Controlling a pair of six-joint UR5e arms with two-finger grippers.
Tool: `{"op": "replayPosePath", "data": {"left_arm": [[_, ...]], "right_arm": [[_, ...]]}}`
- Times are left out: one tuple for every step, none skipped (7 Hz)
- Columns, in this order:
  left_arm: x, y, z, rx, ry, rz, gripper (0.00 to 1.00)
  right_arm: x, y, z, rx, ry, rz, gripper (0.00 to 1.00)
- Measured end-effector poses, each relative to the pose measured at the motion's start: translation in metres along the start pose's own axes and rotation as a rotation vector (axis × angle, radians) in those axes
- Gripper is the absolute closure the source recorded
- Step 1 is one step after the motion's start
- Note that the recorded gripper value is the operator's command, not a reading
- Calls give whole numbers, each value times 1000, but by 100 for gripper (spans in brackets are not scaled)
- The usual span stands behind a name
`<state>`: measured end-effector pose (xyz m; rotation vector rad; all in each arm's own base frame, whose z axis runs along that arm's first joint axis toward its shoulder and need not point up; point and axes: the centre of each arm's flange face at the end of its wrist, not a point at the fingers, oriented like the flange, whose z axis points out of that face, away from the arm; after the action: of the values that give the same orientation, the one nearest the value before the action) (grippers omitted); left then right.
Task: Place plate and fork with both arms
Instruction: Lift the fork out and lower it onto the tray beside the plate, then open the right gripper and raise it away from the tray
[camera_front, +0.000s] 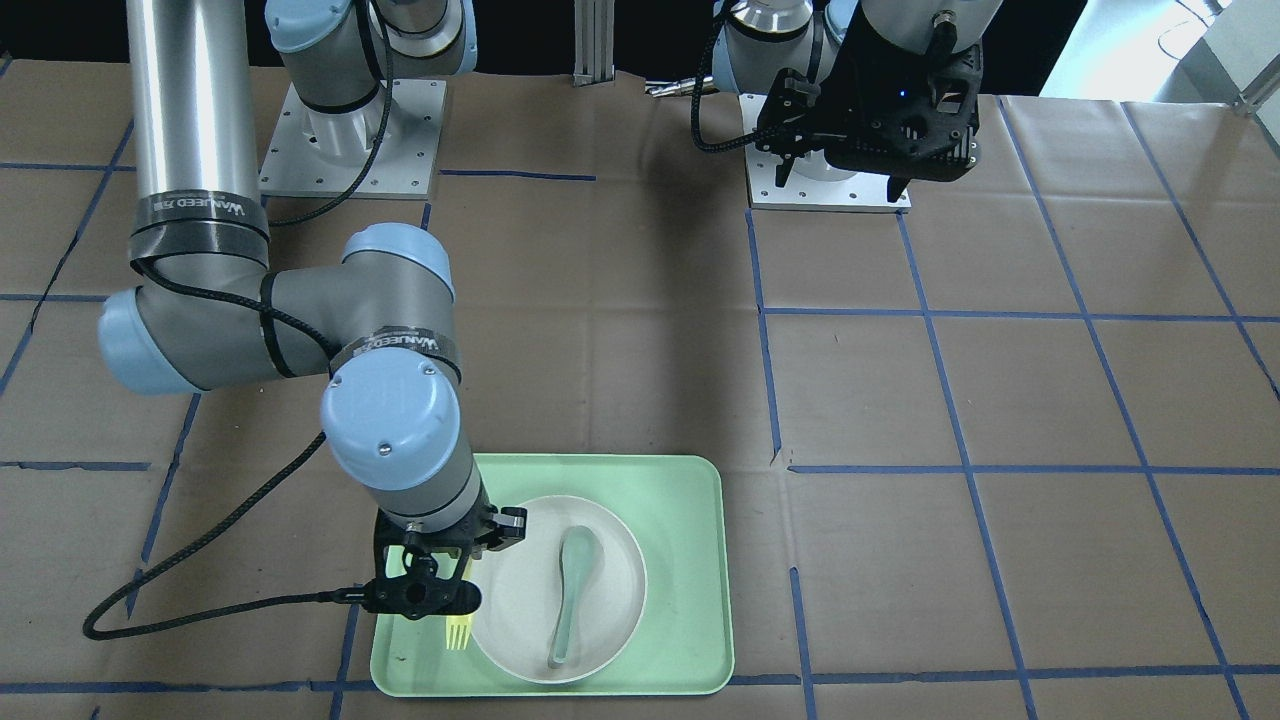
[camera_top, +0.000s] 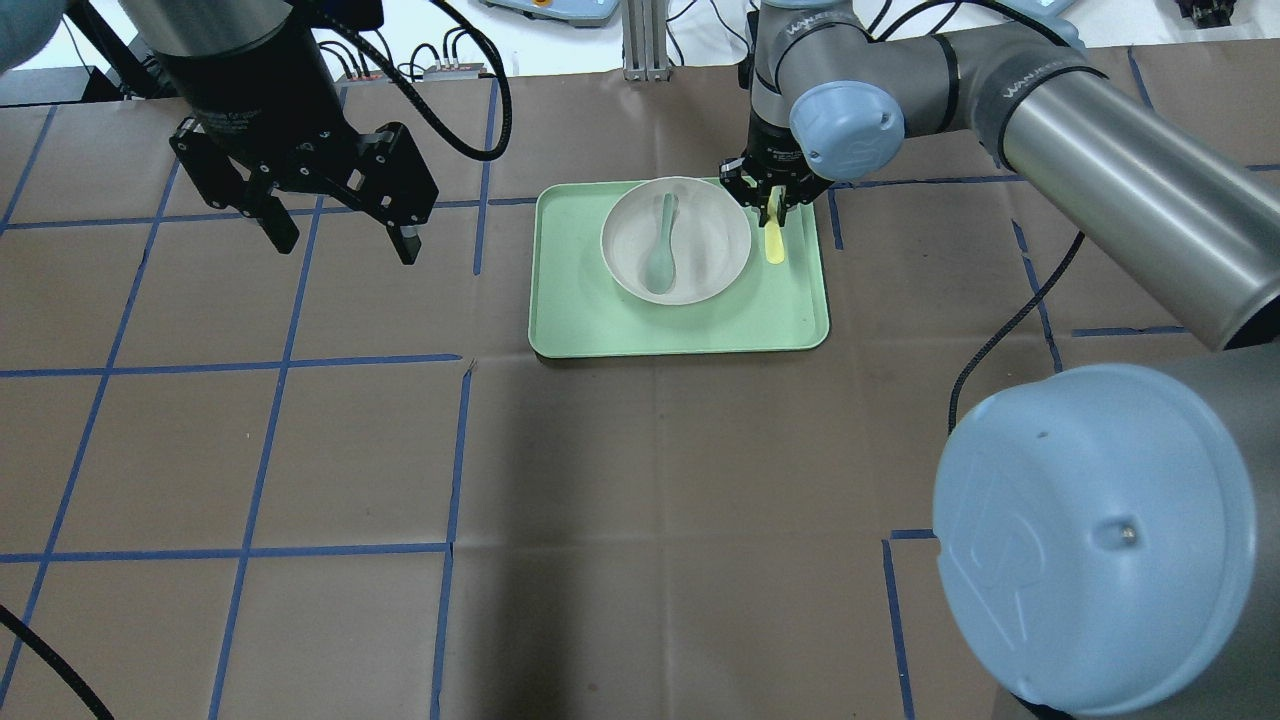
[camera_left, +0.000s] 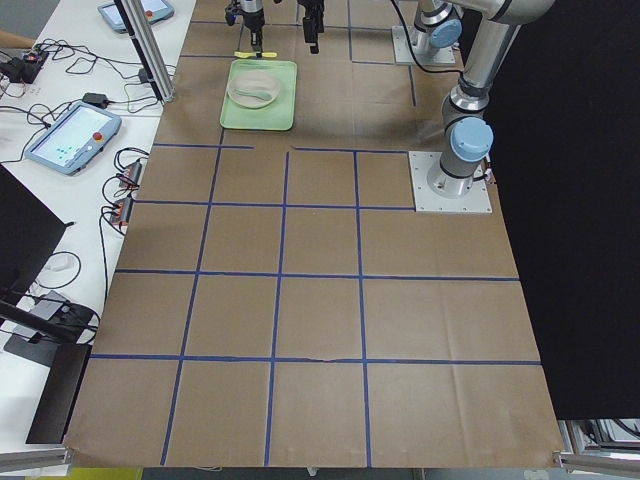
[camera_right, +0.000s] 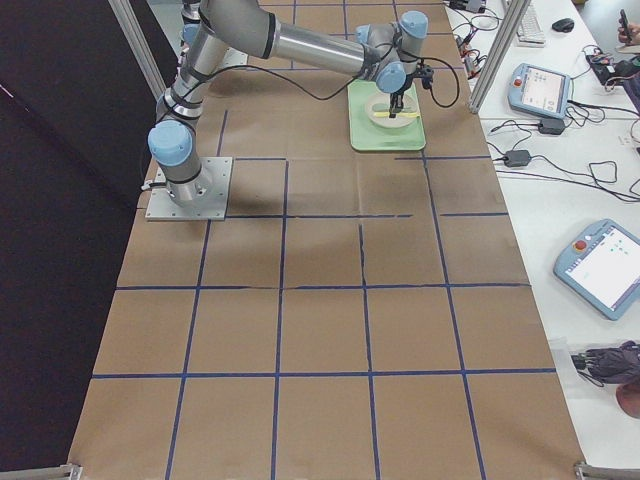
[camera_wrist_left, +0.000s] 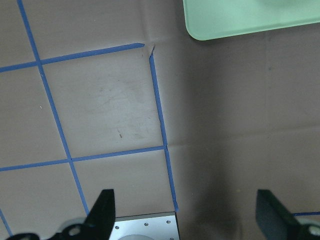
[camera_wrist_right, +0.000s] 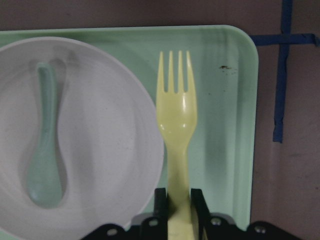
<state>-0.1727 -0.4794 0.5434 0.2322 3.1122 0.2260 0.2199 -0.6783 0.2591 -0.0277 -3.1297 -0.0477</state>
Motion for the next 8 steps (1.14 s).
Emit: {"op": "replayPosePath", "data": {"left_arm": [[0,0,-1,1,-1,1,0],[0,1,-1,2,-1,3,0],[-1,0,-2,7,-6,3,0],[-2,-1,-2,14,-25,4,0],[-5,-2,-2,17,-52,4,0],[-6,-2,-2,18,-65,4,0],[-7,-2,-2,20,-69,3,0],[-7,-2,-3,23,-70,-1,0]], "right_arm": [[11,1,17,-5,-2,2,99],[17,0,34,11,-5,7,98],[20,-3,51,14,-7,13,98],[22,-5,65,12,-7,19,97],[22,-6,72,9,-7,23,65],[23,-7,73,11,-5,24,1],[23,-7,71,16,-3,22,0],[25,-8,67,21,-2,21,0]]}}
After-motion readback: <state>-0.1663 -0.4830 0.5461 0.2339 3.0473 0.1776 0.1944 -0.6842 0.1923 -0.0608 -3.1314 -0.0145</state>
